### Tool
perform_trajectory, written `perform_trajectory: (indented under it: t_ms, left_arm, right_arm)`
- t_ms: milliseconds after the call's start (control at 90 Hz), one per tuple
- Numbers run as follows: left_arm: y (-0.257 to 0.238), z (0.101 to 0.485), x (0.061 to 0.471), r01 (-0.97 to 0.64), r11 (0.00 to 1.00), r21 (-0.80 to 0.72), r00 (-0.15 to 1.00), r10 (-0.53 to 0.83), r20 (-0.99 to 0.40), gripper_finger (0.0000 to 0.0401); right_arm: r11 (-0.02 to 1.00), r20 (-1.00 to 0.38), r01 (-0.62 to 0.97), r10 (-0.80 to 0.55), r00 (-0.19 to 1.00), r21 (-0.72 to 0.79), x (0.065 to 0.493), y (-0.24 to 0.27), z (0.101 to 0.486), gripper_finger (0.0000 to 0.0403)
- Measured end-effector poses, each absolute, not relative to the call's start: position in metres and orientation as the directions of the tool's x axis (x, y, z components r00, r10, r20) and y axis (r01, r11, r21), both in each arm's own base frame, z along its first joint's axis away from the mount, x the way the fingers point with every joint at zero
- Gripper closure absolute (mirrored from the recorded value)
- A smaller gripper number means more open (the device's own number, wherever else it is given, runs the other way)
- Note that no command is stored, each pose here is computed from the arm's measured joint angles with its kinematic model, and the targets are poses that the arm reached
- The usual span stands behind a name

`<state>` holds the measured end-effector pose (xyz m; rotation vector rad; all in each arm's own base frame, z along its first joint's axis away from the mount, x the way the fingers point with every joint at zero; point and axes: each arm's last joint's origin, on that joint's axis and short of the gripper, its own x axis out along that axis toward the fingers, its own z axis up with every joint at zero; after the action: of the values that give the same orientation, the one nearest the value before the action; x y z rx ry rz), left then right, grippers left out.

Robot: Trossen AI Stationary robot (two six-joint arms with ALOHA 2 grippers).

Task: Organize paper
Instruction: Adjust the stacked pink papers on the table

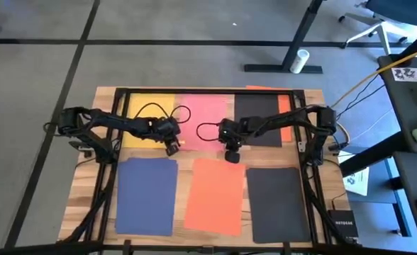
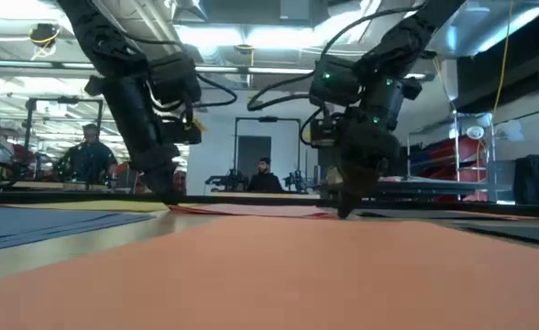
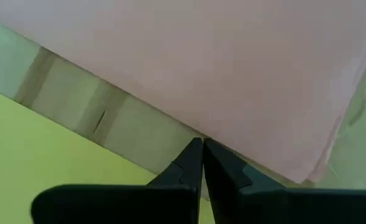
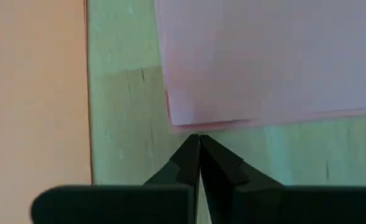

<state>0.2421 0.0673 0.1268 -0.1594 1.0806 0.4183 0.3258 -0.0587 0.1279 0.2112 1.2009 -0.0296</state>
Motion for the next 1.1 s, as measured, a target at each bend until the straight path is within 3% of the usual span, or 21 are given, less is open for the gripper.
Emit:
perform_trajectory:
  t_ms: [1100]
  left_arm:
    - [0.0676, 0.1263, 0.2407, -0.428, 0.899, 0.092, 0.382, 0.272, -0.883, 0.0401]
  right_arm:
    - [0.984, -0.934, 0.130, 0.070, 0.350, 0.123, 0.3236, -0.0673, 0.1271, 0.0403]
